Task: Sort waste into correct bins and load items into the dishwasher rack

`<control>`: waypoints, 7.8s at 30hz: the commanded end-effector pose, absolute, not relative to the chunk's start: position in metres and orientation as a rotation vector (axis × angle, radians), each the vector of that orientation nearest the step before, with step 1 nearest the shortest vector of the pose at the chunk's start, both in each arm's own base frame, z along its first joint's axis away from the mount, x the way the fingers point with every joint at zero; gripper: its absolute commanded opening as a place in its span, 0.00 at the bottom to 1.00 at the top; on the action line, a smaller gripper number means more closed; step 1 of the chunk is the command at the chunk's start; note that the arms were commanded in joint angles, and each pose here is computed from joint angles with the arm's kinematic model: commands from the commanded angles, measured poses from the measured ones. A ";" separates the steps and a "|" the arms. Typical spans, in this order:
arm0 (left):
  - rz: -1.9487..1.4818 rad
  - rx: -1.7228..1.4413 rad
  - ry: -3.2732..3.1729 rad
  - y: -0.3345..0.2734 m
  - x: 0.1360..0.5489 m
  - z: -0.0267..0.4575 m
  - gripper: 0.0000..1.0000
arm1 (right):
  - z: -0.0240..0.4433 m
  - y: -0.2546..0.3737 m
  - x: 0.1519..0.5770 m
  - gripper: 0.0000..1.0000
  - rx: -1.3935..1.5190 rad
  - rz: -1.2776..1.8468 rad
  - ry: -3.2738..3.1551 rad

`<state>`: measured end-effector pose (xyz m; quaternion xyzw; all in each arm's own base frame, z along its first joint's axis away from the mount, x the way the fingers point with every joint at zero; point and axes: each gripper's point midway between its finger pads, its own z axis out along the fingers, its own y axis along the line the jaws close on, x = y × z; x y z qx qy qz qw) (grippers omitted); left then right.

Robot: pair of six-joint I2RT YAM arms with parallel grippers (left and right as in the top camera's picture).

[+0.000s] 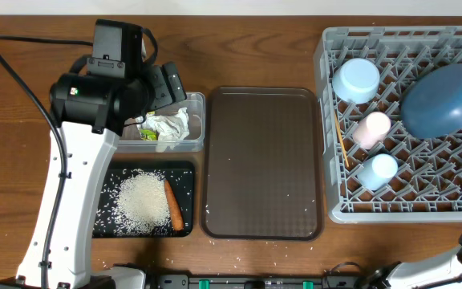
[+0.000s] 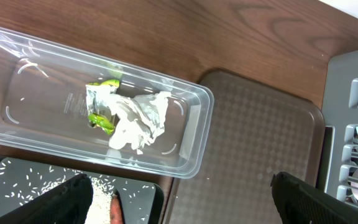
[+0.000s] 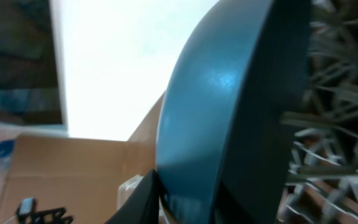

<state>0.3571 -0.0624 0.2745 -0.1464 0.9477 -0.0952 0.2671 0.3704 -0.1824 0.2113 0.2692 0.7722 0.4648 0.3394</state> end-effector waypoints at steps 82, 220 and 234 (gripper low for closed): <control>-0.227 -0.394 2.555 -0.058 0.358 0.275 0.94 | 0.113 0.091 0.409 0.31 -0.186 0.231 2.829; -0.227 -0.394 2.555 -0.058 0.358 0.275 0.94 | 0.161 -0.015 0.245 0.99 0.376 0.161 1.584; -0.227 -0.394 2.555 -0.058 0.358 0.275 0.94 | 0.162 -0.010 0.245 0.99 0.181 0.019 1.613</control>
